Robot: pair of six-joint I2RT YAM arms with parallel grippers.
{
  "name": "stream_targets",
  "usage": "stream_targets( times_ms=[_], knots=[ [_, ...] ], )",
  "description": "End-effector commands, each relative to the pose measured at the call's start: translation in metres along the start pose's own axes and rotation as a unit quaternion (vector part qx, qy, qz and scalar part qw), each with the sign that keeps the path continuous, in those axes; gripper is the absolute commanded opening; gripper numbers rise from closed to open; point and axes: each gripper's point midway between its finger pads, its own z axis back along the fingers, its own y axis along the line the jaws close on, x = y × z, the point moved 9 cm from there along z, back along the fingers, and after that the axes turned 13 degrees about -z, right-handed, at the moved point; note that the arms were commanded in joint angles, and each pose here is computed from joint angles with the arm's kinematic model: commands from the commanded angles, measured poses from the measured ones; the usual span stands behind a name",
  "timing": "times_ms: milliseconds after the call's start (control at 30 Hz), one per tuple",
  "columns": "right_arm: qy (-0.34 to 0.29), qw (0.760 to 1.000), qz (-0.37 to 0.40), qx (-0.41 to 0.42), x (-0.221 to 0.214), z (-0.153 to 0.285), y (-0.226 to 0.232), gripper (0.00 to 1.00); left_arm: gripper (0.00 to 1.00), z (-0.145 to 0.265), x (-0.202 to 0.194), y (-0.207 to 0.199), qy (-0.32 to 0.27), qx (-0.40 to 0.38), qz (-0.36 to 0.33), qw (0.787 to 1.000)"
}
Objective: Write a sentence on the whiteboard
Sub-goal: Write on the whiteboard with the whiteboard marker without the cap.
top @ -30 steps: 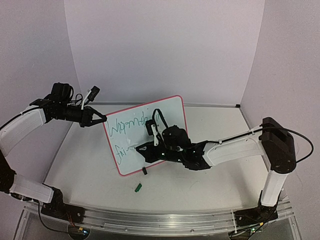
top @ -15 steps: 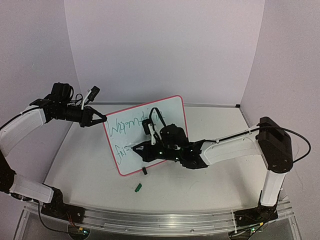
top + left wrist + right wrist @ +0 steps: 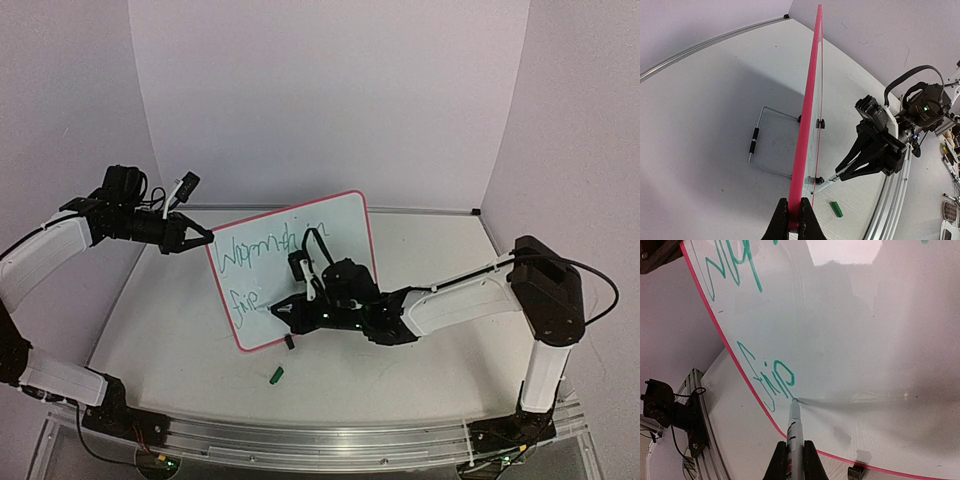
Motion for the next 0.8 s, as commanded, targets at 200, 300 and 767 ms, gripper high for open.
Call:
stream_targets(
  times_ms=[200,300,767],
  knots=[
    [-0.061,0.998,0.006,-0.012,0.022,0.023,0.008,0.00,0.00,-0.017,-0.018,-0.005,0.046,-0.024,0.023,0.998],
    [-0.065,0.998,0.011,0.012,0.026,0.031,0.016,0.00,0.00,-0.017,-0.017,-0.004,0.046,-0.024,0.023,0.998],
    [-0.057,0.998,-0.003,0.005,0.025,0.020,0.005,0.00,0.00,-0.018,-0.018,-0.004,0.047,-0.026,0.023,0.998]
  ],
)
